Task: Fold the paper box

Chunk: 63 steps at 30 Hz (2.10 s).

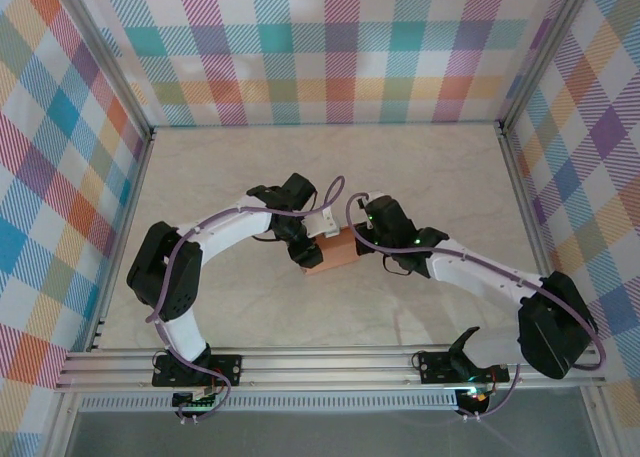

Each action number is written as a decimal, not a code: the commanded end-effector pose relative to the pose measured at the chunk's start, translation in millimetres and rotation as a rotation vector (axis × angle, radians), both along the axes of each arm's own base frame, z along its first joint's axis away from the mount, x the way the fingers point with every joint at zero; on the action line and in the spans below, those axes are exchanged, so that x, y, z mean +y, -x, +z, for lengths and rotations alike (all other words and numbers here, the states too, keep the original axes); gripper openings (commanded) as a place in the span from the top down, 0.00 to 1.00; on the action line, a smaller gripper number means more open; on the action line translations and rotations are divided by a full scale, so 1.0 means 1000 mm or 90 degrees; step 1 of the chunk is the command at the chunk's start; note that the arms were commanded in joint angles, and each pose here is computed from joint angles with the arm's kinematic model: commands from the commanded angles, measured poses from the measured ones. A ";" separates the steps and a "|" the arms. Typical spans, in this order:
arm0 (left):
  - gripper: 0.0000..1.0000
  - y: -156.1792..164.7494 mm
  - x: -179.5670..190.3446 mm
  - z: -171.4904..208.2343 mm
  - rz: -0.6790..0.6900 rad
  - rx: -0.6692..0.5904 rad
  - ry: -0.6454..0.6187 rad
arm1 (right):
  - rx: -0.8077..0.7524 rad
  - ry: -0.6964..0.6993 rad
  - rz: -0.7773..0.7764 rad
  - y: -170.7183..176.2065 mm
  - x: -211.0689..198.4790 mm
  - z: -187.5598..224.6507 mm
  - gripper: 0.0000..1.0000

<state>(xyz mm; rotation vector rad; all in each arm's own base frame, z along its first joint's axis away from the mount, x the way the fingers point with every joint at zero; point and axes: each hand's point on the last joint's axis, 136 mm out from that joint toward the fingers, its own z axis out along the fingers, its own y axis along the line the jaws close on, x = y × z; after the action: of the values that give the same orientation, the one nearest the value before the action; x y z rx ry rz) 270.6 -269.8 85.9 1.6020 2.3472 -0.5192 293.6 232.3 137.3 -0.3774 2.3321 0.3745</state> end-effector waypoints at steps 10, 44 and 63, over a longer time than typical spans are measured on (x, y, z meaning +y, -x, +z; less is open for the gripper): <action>0.12 -0.008 -0.009 0.048 0.051 -0.070 0.068 | -0.006 0.019 0.006 0.003 -0.004 -0.003 1.00; 0.69 0.005 0.035 0.063 0.546 -0.055 0.049 | 0.004 0.027 -0.009 0.007 -0.011 -0.002 1.00; 0.83 0.006 0.031 0.064 0.561 -0.027 0.042 | 0.015 0.027 -0.001 0.006 -0.006 -0.007 1.00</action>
<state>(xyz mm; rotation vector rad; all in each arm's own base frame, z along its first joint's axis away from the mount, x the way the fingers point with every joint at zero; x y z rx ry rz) 267.5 -238.2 151.2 0.4301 2.6035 -0.3350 291.1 224.5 137.5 -0.3841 2.3340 0.3339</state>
